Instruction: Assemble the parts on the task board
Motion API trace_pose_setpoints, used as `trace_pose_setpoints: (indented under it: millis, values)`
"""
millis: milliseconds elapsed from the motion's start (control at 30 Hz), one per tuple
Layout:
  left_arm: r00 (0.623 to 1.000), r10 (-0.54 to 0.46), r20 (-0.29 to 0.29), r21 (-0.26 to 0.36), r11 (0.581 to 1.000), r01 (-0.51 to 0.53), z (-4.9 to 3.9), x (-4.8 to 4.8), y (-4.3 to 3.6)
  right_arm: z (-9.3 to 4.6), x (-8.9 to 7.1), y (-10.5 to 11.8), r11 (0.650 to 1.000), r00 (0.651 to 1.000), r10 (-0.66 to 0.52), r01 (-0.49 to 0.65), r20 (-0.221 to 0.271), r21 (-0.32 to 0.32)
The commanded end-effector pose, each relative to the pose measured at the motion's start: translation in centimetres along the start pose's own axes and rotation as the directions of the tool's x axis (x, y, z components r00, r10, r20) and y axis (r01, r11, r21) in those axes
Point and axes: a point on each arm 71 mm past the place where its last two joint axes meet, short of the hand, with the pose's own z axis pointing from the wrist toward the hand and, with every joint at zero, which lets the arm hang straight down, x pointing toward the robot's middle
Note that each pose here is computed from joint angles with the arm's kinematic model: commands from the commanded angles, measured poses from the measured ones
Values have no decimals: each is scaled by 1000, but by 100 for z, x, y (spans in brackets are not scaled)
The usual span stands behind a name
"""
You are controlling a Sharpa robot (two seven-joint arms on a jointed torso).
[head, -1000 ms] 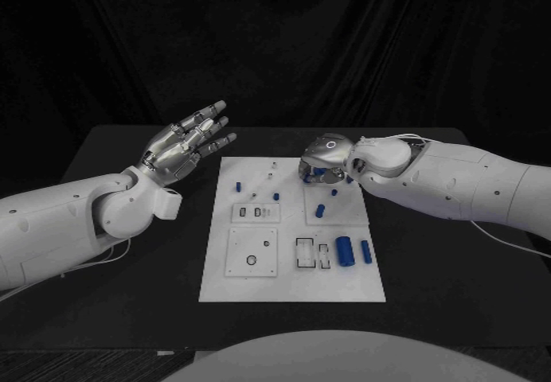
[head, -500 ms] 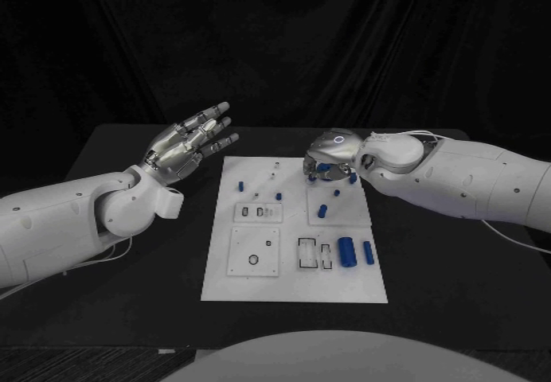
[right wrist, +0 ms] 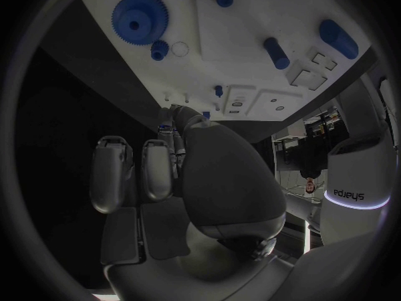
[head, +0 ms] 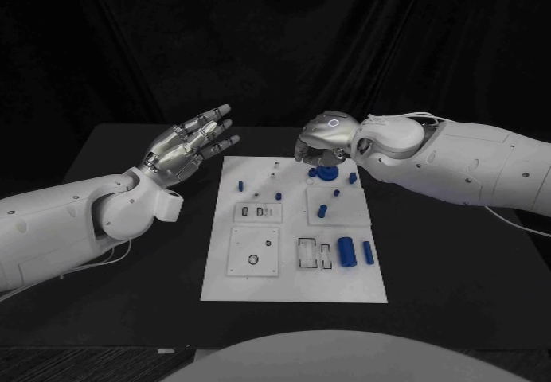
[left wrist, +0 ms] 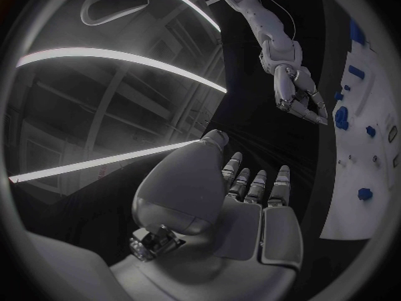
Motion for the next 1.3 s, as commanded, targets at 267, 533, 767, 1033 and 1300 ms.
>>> trace_pose_setpoints:
  millis: [267,533,767,1033,1300]
  values:
    - [1000,3,1,6,1000,-3,20,9,-8,-50,19,-106,997,998,8,-3,-68,75]
    - [1000,2,-1,4,1000,-2,30,2,-3,-106,101,-222,989,988,22,0,-150,149]
    - [1000,0,-4,3,1000,0,38,2,1,-102,150,-228,987,986,28,-1,-164,159]
    - [1000,-1,-7,2,1000,1,44,2,4,-75,222,-210,988,983,34,-6,-179,157]
    - [1000,-4,-11,0,1000,4,47,8,7,-79,306,-228,986,978,43,-8,-203,169]
